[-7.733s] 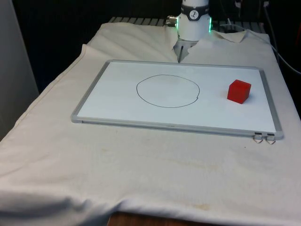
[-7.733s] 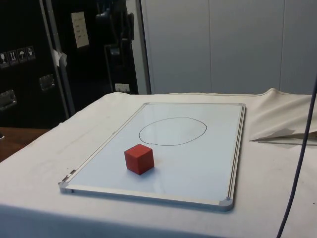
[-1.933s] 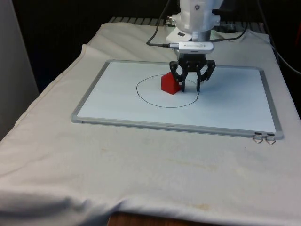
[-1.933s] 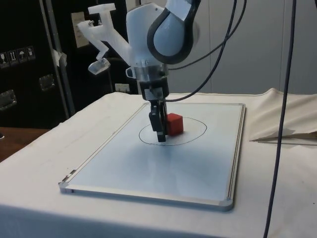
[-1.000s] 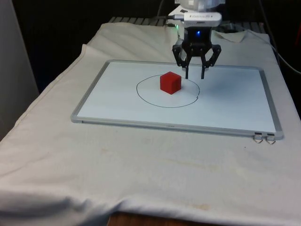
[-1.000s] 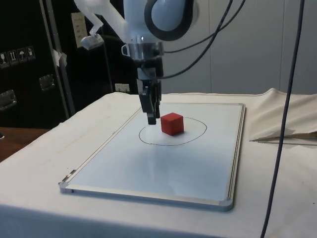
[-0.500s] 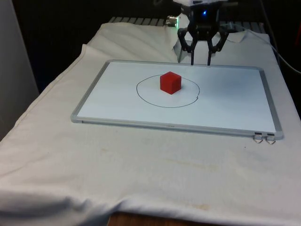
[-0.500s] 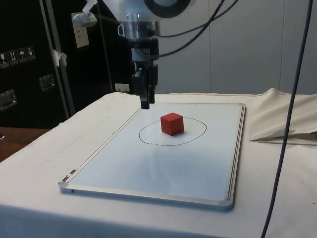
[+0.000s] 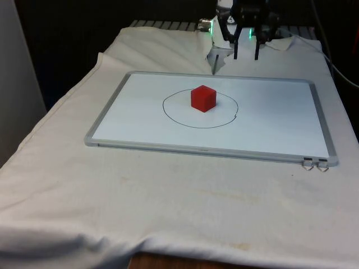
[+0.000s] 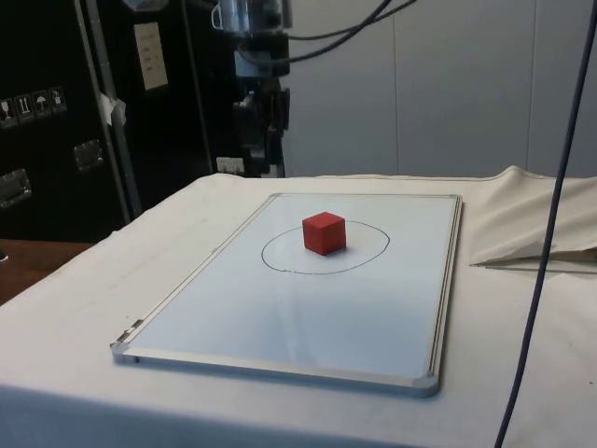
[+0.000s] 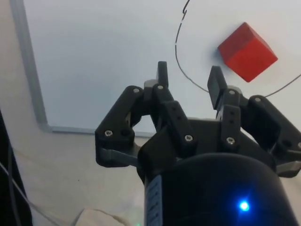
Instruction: Push the cube into the marked area.
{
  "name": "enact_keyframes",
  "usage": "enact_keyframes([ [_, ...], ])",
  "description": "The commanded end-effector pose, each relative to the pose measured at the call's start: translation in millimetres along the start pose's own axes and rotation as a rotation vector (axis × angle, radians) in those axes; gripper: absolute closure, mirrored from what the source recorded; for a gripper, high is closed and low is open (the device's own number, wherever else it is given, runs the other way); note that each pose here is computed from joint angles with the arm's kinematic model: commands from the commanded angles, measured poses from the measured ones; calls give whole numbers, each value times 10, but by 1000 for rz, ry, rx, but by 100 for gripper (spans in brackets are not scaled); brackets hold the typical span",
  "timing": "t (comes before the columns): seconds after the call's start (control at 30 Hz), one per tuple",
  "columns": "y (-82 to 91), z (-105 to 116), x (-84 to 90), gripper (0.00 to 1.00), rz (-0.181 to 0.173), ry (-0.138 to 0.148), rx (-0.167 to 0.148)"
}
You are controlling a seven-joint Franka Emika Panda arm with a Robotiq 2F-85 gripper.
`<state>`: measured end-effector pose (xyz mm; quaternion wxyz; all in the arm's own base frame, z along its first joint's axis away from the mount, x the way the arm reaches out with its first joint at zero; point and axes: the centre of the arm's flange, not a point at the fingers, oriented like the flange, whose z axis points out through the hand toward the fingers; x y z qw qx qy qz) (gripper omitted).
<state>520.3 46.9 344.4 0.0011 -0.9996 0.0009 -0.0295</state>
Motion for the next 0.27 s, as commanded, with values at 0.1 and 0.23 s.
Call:
enact_keyframes([
  [0.1,-16,-125,16,100,14,-8,-3],
  [0.23,-22,-202,27,100,19,-11,-3],
])
